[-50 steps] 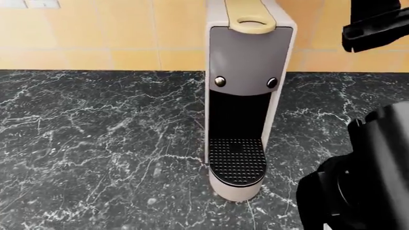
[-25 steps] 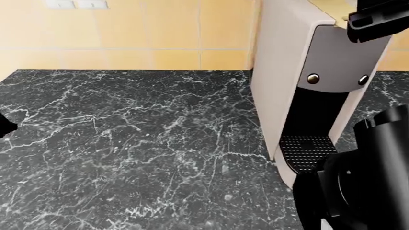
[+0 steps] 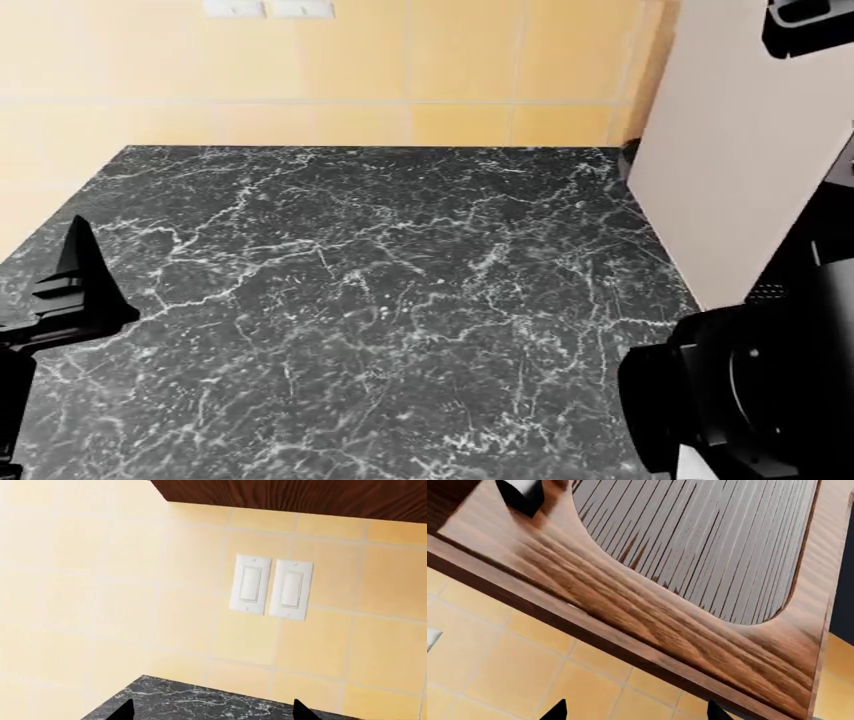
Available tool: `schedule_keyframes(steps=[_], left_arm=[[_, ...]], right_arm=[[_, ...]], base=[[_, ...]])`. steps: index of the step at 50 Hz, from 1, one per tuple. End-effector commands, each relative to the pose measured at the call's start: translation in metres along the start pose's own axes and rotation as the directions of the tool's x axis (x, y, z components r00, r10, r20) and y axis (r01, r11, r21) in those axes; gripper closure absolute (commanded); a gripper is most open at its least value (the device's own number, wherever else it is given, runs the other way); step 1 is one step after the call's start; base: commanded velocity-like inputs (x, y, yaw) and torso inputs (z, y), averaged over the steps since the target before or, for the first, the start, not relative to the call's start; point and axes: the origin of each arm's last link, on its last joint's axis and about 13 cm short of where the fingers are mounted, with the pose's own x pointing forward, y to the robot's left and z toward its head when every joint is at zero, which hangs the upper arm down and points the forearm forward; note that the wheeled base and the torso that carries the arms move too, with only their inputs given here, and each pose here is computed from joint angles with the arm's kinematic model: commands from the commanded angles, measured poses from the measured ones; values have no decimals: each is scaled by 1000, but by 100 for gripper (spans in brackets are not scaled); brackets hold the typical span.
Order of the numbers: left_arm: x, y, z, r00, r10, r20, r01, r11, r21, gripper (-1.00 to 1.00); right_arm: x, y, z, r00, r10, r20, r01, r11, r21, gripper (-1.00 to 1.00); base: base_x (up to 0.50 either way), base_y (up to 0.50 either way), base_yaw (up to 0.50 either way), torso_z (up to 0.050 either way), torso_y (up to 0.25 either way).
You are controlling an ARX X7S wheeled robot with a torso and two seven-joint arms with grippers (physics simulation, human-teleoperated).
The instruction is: Pick and place the shaker into the drawer. Then close the cabinet.
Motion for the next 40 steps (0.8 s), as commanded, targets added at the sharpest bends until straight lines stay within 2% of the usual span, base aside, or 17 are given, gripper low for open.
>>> schedule_keyframes(steps=[1,40], left_arm=[[-2,2,-1,1000,-7,-12,7,1000,8,-100],[-3,2,-1,1000,-9,-13,9,1000,9,-100]], right_arm=[[1,1,3,1000,8,3,-8,1000,0,-100],[-1,4,0,1000,10,-2,-10,1000,6,-100]], base=[[-4,500,0,0,0],[-5,500,0,0,0]])
